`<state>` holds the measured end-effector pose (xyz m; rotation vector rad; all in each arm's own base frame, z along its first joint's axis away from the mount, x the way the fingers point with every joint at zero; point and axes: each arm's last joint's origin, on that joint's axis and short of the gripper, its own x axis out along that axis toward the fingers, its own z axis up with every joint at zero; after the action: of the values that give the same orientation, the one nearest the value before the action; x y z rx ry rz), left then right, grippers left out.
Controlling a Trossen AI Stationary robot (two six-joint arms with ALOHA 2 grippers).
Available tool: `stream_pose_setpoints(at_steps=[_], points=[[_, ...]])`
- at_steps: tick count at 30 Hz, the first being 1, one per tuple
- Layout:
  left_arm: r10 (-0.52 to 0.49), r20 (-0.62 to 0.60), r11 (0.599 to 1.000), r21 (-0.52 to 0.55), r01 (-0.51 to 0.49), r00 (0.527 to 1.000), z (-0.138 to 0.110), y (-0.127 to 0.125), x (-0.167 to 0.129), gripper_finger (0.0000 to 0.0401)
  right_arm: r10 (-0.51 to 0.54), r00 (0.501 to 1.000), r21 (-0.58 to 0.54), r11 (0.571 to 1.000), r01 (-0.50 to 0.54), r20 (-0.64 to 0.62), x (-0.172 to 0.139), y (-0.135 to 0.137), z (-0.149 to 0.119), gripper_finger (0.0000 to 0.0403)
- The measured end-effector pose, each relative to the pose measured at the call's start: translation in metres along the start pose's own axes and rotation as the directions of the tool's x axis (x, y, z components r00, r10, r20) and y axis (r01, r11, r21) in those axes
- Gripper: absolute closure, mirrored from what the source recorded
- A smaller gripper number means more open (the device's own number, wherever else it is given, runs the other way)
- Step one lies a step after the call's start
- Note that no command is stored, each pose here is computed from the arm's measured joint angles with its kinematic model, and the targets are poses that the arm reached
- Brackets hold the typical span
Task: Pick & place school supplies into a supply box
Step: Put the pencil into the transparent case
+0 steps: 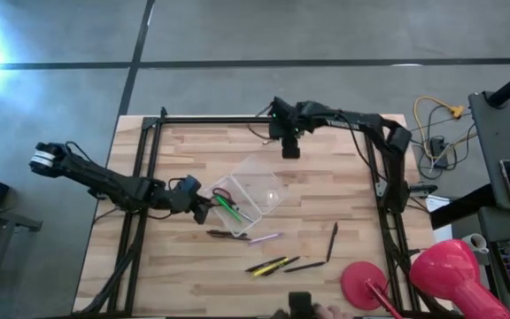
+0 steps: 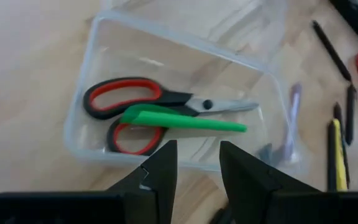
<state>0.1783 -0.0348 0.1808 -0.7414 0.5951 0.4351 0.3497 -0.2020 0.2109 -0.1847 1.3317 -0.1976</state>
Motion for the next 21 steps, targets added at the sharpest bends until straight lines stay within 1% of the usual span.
stream_pose_setpoints(at_steps=[2, 5, 6, 7, 9, 10, 12, 15, 18, 21], points=[[-0.002, 0.004, 0.999, -0.042, 0.003, 1.000, 0.000, 0.001, 0.000, 0.0296, -0.005, 1.000, -0.021, 1.000, 0.005, -0.006, 0.010, -0.011, 0.004, 0.0239], [0.006, 0.020, 0.998, -0.056, -0.005, 1.000, 0.000, 0.001, 0.000, 0.0296, -0.006, 1.000, -0.076, 0.997, 0.006, -0.009, 0.026, -0.025, 0.011, 0.0203], [0.009, 0.031, 0.998, -0.059, -0.007, 0.999, 0.001, 0.000, 0.000, 0.0296, -0.001, 1.000, -0.061, 0.998, 0.001, -0.002, 0.031, -0.031, 0.012, 0.0193], [0.008, 0.044, 0.997, -0.073, -0.005, 0.999, 0.003, -0.001, -0.001, 0.0296, 0.003, 1.000, -0.023, 1.000, -0.003, -0.004, 0.036, -0.037, 0.012, 0.0185], [0.020, 0.093, 0.992, -0.127, -0.008, 0.996, 0.007, -0.004, -0.002, 0.0296, 0.004, 1.000, 0.065, 0.998, -0.003, -0.022, 0.042, -0.046, 0.012, 0.0172], [0.038, 0.122, 0.988, -0.154, -0.018, 0.992, 0.008, -0.005, -0.002, 0.0296, 0.015, 0.999, 0.079, 0.997, -0.012, -0.041, 0.046, -0.048, 0.011, 0.0167], [0.069, 0.180, 0.983, -0.178, -0.037, 0.981, 0.012, -0.006, -0.003, 0.0296, 0.037, 0.997, 0.085, 0.996, -0.032, -0.065, 0.052, -0.049, 0.008, 0.0161], [0.112, 0.244, 0.980, -0.189, -0.066, 0.963, 0.015, -0.006, -0.003, 0.0296, 0.094, 0.995, 0.070, 0.993, -0.092, -0.024, 0.055, -0.046, 0.009, 0.0160], [0.120, 0.253, 0.979, -0.192, -0.071, 0.960, 0.015, -0.006, -0.003, 0.0296, 0.128, 0.992, 0.011, 0.992, -0.128, -0.013, 0.059, -0.043, 0.008, 0.0169], [0.122, 0.251, 0.979, -0.191, -0.075, 0.960, 0.015, -0.005, -0.003, 0.0296, 0.113, 0.993, -0.048, 0.992, -0.114, -0.017, 0.065, -0.043, 0.005, 0.0179]])
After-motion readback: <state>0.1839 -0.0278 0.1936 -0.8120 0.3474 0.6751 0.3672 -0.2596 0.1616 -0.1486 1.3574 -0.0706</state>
